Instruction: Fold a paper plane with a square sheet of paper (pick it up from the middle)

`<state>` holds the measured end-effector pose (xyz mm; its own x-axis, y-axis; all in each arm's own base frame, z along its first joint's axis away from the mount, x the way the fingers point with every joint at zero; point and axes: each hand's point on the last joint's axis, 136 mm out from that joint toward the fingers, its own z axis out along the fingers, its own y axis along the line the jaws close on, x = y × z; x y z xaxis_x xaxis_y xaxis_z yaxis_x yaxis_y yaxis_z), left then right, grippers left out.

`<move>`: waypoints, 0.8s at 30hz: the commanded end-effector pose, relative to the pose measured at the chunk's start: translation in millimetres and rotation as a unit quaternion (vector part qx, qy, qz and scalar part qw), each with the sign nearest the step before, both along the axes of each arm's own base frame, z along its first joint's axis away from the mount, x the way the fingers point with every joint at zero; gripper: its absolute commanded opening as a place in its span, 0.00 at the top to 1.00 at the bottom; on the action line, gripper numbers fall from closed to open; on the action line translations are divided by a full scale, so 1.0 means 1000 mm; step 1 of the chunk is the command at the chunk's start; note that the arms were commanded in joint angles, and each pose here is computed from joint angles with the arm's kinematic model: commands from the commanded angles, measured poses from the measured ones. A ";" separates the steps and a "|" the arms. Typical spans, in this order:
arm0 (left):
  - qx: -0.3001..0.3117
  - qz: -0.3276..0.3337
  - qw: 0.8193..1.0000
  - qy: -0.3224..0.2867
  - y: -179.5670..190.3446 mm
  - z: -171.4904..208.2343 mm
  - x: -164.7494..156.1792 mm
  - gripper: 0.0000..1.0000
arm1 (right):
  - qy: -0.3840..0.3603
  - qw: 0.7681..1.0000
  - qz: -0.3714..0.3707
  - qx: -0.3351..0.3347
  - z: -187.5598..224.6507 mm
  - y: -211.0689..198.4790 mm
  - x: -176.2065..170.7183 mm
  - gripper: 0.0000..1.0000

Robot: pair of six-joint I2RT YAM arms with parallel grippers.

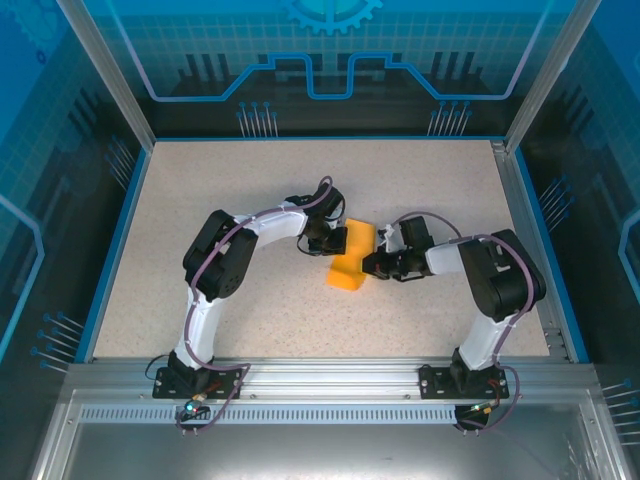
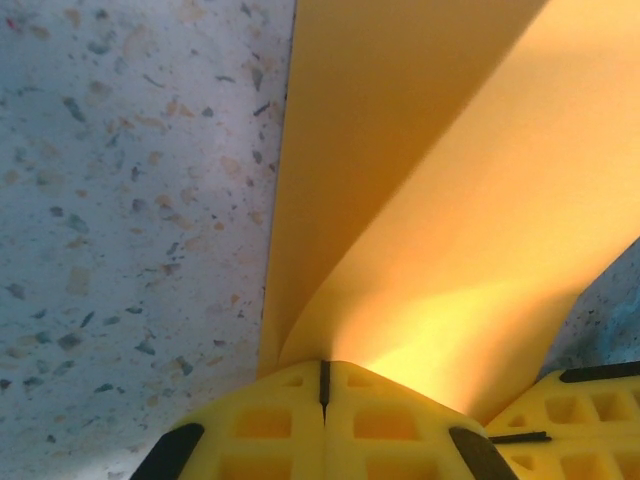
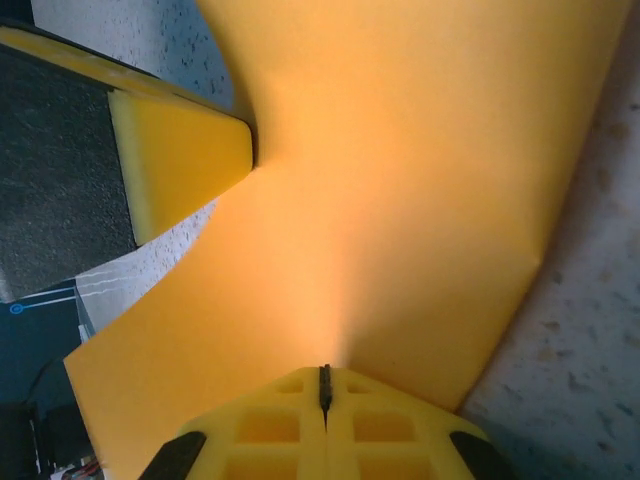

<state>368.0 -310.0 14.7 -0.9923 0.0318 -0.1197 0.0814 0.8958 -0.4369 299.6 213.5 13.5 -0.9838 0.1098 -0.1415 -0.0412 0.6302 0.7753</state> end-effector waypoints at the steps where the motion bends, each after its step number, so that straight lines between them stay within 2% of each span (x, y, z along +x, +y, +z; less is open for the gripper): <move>1: 0.043 -0.013 0.998 0.040 0.014 -0.033 -0.024 1.00 | 0.025 0.999 -0.001 -0.020 -0.025 -0.005 -0.013 0.99; 14: 0.044 -0.013 0.998 0.042 0.015 -0.034 -0.025 1.00 | -0.024 0.999 0.018 0.012 0.028 0.010 -0.007 0.98; 24: 0.044 -0.014 0.998 0.042 0.015 -0.034 -0.026 1.00 | 0.014 1.000 0.020 -0.018 -0.010 0.008 -0.026 0.98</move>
